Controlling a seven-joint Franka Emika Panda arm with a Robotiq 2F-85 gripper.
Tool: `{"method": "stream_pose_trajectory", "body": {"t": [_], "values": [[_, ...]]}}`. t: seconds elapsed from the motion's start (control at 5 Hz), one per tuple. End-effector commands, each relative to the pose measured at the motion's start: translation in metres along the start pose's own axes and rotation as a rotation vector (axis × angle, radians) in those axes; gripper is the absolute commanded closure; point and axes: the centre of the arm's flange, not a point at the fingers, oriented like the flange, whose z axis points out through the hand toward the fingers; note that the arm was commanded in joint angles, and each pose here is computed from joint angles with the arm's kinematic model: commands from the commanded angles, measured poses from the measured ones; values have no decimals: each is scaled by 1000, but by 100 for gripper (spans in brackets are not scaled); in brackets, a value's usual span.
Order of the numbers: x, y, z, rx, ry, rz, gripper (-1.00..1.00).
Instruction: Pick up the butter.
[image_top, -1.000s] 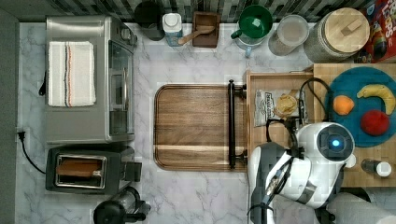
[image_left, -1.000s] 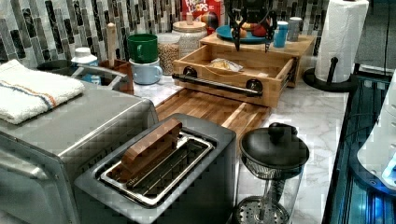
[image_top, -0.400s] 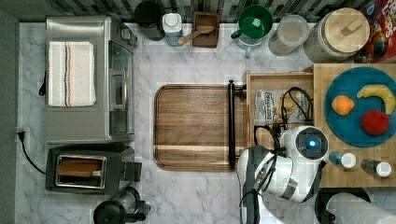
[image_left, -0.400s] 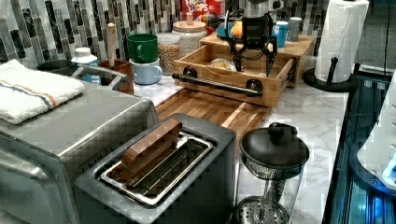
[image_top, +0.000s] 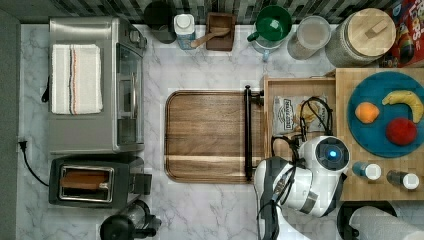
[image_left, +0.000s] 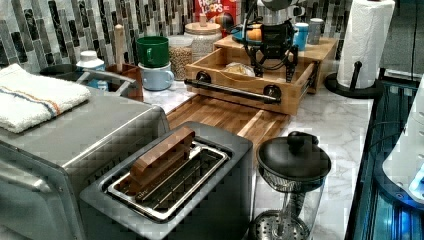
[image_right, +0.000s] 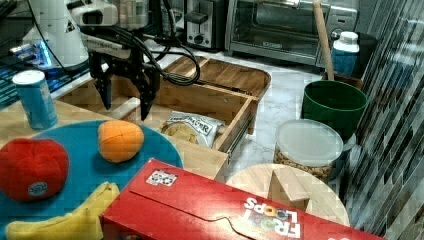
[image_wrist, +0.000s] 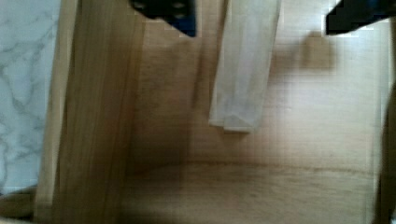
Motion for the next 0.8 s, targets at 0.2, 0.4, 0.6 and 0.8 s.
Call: {"method": "stream_pose_trajectory", "body": {"t": [0.2,0.4,0.6,0.8], "values": [[6,-5,-24,75,61,-13,100],[8,-3,-19,92,68,-22,100],[8,-4,-37,82,60,-54,100],[8,-12,-67,74,72,-124,100]]}}
